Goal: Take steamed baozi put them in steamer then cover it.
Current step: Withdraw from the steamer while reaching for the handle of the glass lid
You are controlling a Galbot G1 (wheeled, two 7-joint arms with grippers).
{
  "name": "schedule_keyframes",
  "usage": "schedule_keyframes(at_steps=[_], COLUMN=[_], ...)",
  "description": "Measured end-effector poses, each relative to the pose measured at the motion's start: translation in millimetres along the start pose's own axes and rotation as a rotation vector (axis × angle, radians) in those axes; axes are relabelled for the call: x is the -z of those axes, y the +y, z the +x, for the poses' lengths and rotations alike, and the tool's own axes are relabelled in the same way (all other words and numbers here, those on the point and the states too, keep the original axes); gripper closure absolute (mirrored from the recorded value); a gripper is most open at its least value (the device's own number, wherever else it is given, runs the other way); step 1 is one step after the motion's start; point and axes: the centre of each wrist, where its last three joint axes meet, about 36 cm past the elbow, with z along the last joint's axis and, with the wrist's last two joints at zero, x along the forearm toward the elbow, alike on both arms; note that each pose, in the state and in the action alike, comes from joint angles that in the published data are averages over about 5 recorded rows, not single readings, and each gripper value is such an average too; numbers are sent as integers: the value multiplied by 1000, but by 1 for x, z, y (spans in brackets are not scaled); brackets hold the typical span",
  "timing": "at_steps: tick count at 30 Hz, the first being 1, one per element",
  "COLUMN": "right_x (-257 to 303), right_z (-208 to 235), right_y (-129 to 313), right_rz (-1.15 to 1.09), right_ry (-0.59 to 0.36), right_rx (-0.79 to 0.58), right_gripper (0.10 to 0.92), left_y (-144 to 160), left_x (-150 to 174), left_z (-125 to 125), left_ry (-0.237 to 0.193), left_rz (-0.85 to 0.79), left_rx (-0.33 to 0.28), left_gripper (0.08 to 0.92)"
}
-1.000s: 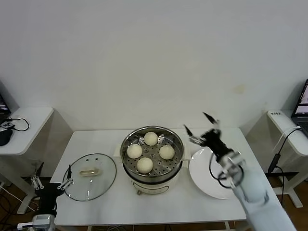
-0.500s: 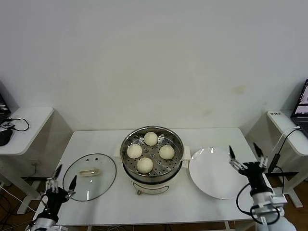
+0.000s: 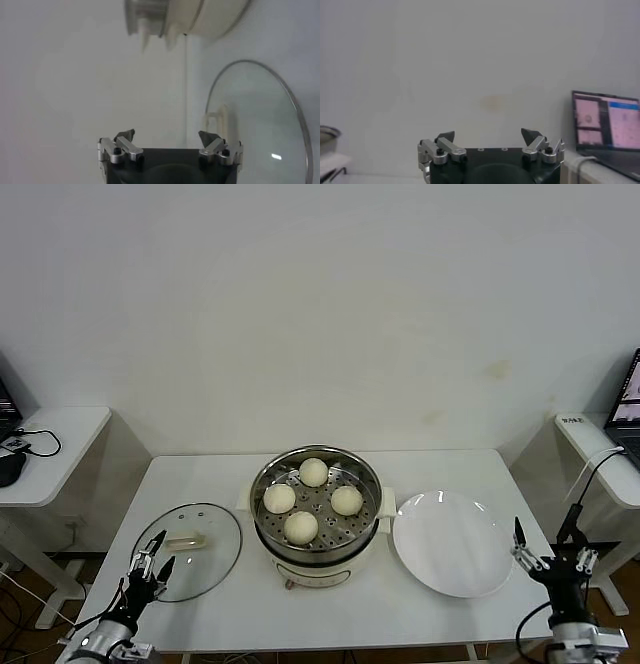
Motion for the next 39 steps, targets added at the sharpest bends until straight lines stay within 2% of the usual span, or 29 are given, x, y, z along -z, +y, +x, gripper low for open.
schedule_keyframes(at_steps=[23,31,39], right_x=[-6,-8,-11], right_z=[24,28,31], right_y=[1,3,4], right_rz=[33,39,50], right_ry=[51,62,69], right_rx=[-45,-44,-46], right_gripper=[200,200,199], left_y=[-8,-10,-12], left_x=[-11,-10,-10], left_z=[-64,-79,-91], left_ry=[5,7,27], left_rz=[-25,-10,19], left_rx=[-32,-31,-29], left_gripper=[177,177,177])
